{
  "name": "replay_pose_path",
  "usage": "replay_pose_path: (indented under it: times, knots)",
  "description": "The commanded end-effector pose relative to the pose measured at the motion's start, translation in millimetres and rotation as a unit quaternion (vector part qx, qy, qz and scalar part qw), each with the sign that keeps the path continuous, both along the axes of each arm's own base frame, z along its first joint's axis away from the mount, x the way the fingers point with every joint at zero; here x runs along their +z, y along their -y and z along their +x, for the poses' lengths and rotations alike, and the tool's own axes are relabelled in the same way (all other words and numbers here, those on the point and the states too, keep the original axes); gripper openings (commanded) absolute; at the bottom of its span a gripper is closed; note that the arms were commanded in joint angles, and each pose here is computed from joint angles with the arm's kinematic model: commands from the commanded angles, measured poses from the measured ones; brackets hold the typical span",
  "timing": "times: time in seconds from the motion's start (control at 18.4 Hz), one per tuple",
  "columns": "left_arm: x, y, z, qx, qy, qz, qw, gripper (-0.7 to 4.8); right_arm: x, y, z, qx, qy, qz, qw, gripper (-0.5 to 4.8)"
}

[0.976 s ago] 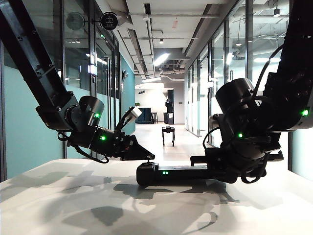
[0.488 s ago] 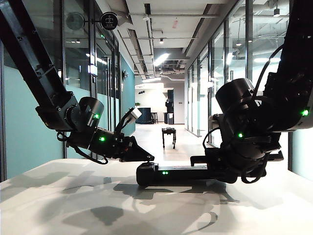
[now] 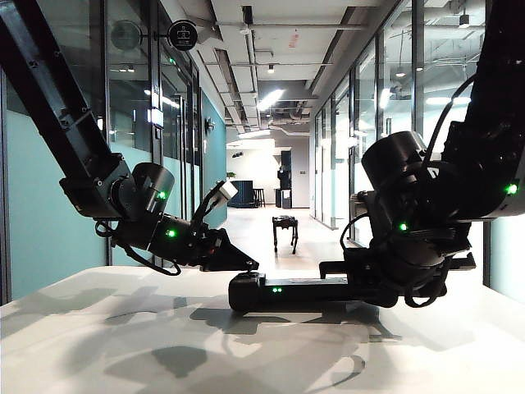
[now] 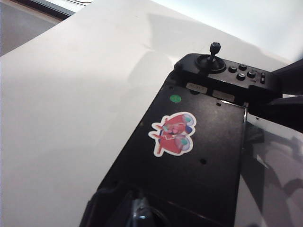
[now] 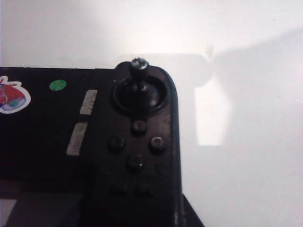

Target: Push the left joystick on the remote control sitting on the white table backward to make the robot dog back up in a straight line until it returns close to you.

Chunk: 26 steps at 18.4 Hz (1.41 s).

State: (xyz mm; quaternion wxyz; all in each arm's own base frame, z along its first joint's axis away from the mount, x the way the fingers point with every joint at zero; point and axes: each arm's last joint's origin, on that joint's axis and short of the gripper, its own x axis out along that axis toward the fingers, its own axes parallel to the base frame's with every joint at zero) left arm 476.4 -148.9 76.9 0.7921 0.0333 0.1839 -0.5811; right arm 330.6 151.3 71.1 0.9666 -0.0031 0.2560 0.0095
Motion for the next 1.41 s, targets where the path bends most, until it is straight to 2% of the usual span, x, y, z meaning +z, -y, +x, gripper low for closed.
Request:
replay_pose_path:
  times: [0.05,1.41]
  knots:
    - [1.5,1.6,-0.8,-0.011,-0.003,-0.006,1.0,-0.05,8.3,-2.0,3.4,-0.005,0.03,0.016,0.999,1.65]
    - [1.7,1.7,-1.2,-0.017,-0.004,-0.01,1.0,-0.06,8.4,-1.9,3.5,-0.005,0.03,0.016,0.999,1.65]
